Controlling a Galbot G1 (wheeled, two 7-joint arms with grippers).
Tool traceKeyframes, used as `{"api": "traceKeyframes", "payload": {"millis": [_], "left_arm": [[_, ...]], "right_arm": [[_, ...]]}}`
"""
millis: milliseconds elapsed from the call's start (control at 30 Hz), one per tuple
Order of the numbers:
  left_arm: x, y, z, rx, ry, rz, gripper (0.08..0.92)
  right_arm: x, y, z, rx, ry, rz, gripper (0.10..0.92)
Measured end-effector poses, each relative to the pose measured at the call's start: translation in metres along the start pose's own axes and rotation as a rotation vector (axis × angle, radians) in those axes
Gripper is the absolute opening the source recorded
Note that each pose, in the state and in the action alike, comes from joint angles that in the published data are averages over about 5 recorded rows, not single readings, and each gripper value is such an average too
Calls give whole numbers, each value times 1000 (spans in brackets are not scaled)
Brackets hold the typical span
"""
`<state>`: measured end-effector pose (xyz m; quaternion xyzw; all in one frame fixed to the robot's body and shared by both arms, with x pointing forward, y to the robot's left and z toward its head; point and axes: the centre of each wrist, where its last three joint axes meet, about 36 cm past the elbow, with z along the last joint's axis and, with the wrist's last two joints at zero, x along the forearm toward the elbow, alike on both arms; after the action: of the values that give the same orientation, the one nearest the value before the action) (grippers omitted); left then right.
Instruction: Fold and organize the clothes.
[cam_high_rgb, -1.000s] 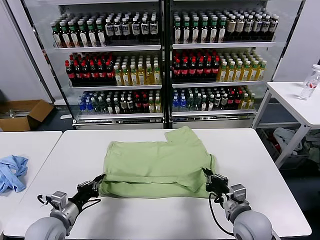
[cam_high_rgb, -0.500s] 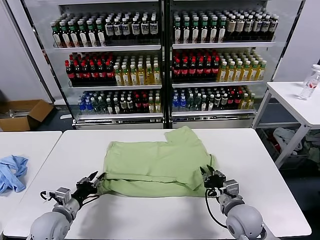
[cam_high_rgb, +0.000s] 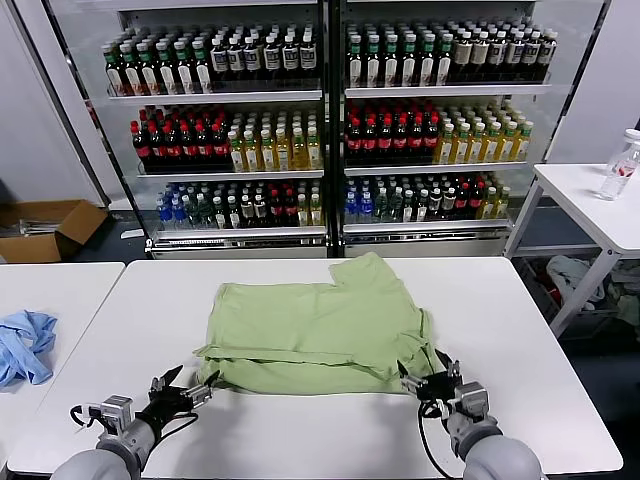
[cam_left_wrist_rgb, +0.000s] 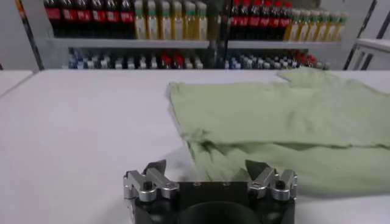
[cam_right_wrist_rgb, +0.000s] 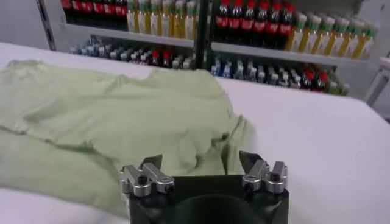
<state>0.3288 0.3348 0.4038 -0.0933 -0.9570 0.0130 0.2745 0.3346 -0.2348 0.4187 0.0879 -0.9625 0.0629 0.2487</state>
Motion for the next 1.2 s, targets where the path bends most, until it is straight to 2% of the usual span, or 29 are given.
{"api": "traceKeyframes", "payload": {"millis": [67,233,500,800,900,1000,1100,1200], "left_arm": [[1,-1,1,2,16,-6,822],[2,-2,3,3,44,-23,778],[2,-5,4,11,54,-16,551],[2,-10,4,13,53,13,291],[3,-9,4,2,51,17,204],[7,-9,3,-11,46,20,122],[13,-8,-1,-28,41,23,82],[22,-9,-5,-47,37,23,80]], "right_arm": [[0,2,3,-10,5,4,801],[-2,6,10,-33,22,12,672],[-2,8,18,-60,51,25,413],[-2,7,21,-83,47,14,158],[1,6,21,-89,40,1,122],[6,4,20,-88,32,-12,122],[14,3,17,-80,19,-24,122],[24,3,14,-74,6,-34,122]]}}
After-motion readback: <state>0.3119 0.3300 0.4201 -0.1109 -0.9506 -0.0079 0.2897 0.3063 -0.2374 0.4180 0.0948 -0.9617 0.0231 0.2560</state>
